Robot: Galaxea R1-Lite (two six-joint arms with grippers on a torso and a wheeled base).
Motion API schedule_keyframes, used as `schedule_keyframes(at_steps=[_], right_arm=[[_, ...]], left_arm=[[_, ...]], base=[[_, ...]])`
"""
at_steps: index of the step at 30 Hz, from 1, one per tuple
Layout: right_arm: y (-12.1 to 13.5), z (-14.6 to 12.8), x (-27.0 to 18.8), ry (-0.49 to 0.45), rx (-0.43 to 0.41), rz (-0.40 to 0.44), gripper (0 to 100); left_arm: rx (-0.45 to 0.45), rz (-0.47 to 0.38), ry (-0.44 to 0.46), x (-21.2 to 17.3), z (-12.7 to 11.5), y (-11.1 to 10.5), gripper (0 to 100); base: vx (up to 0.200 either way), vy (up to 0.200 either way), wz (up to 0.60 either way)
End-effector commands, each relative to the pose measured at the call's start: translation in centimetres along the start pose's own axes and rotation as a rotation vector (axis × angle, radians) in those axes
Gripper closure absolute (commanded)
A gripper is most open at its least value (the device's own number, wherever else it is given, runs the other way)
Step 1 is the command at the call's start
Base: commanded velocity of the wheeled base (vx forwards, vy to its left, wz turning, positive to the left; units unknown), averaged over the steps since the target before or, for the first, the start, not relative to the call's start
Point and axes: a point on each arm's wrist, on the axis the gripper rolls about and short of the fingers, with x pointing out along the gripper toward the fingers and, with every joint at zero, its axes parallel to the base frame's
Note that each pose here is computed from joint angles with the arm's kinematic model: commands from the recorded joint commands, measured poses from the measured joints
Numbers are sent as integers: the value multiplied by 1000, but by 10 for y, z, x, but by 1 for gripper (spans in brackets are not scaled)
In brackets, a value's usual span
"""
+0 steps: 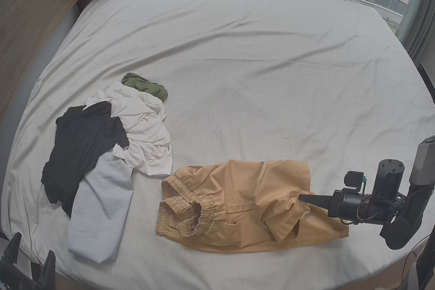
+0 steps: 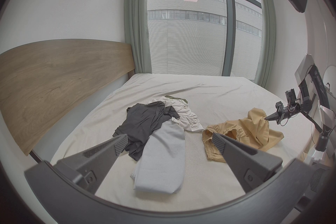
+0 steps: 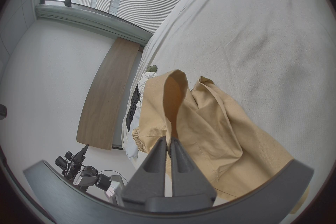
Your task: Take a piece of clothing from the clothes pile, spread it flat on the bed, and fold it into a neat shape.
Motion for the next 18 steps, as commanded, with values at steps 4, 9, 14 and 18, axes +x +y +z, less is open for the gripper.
schedule_keyframes(at_steps=[4, 9, 14, 18], right_arm=[[-2, 0, 3, 8, 4, 2, 100], [-2, 0, 5, 8, -1, 9, 0], [2, 0, 8, 12, -12, 24, 0], [7, -2, 12, 26, -24, 44, 0]], left_arm=[[0, 2, 0, 0, -5, 0, 0], [0, 0, 0, 0, -5, 0, 0], [0, 0, 0, 0, -5, 0, 0], [0, 2, 0, 0, -5, 0, 0]], base=[[0, 0, 0], [0, 0, 0], [0, 0, 0], [0, 0, 0]])
